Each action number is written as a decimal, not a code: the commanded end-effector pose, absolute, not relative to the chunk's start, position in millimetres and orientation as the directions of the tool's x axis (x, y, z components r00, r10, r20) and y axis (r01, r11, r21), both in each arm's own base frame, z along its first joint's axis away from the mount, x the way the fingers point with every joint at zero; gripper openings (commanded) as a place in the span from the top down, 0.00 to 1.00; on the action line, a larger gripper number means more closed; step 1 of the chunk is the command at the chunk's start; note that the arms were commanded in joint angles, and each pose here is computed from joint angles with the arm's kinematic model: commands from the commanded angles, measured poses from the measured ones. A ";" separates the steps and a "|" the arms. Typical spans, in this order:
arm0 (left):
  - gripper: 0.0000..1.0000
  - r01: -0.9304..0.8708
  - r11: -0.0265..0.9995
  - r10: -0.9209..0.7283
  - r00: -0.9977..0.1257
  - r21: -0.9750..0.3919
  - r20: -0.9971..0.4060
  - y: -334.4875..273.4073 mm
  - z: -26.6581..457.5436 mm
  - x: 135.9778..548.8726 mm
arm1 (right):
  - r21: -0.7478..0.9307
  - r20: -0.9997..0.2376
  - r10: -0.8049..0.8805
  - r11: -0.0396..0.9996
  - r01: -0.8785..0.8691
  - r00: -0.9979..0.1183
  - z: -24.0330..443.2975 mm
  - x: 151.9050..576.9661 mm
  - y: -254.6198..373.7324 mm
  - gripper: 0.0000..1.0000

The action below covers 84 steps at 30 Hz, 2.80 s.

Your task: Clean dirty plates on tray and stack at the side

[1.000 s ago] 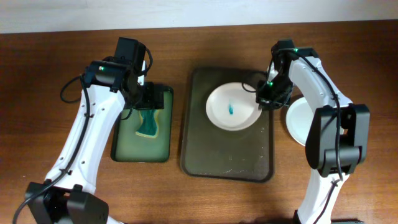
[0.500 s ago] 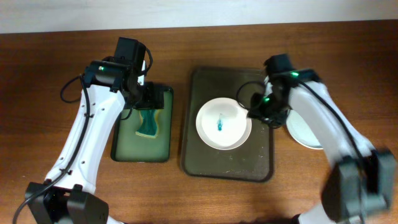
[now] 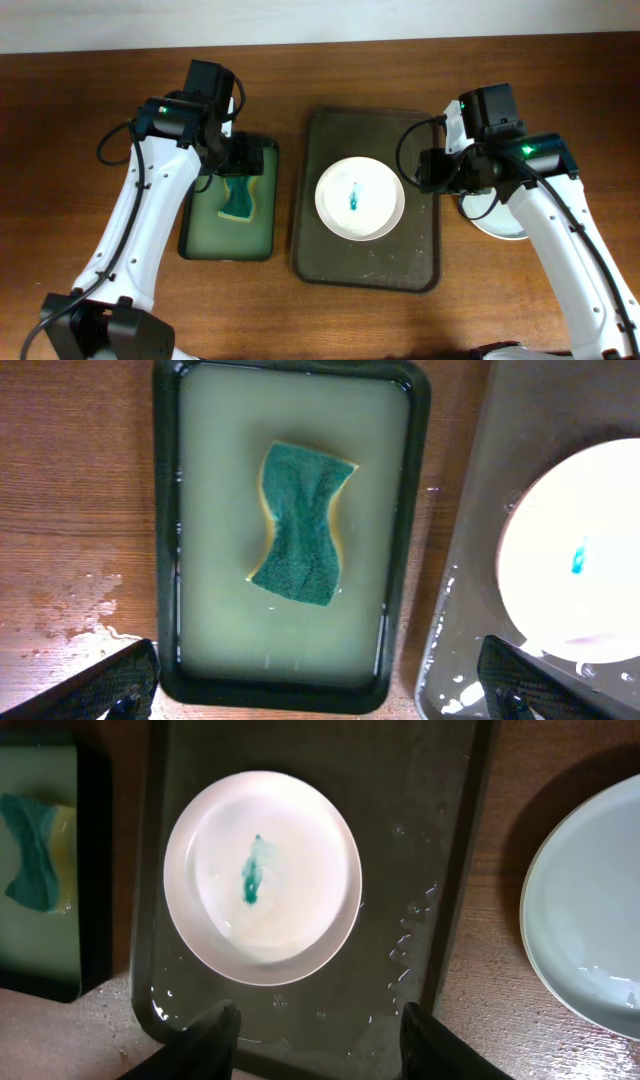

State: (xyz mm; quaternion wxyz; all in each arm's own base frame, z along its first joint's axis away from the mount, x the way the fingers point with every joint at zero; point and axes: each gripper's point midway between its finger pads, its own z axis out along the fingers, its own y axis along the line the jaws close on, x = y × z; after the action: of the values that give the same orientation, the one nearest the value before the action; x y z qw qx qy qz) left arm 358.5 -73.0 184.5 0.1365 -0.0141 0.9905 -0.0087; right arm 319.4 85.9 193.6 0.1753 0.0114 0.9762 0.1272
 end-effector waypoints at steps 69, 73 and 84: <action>1.00 0.028 0.999 0.030 -0.996 0.024 -0.085 -84.6 55.6 379.6 | 0.248 -0.301 0.050 0.968 -0.028 -0.952 189.1 310.7 86.6 0.47; 1.00 0.028 0.999 0.030 -0.995 0.021 -0.097 -84.2 64.3 378.0 | 0.247 -0.301 0.050 0.969 -0.027 -0.952 189.1 310.7 86.6 0.47; 1.00 0.095 0.994 0.084 -0.978 -0.049 -0.191 -114.5 107.0 384.6 | 0.237 -0.260 0.045 0.971 -0.019 -0.965 162.9 317.4 87.2 0.55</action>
State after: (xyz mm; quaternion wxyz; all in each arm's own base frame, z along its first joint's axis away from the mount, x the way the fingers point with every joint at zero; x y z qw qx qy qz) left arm 379.5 -87.9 82.2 0.0669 0.0214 0.9975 0.0117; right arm 319.8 86.0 185.8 0.1629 0.0117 0.9787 0.1247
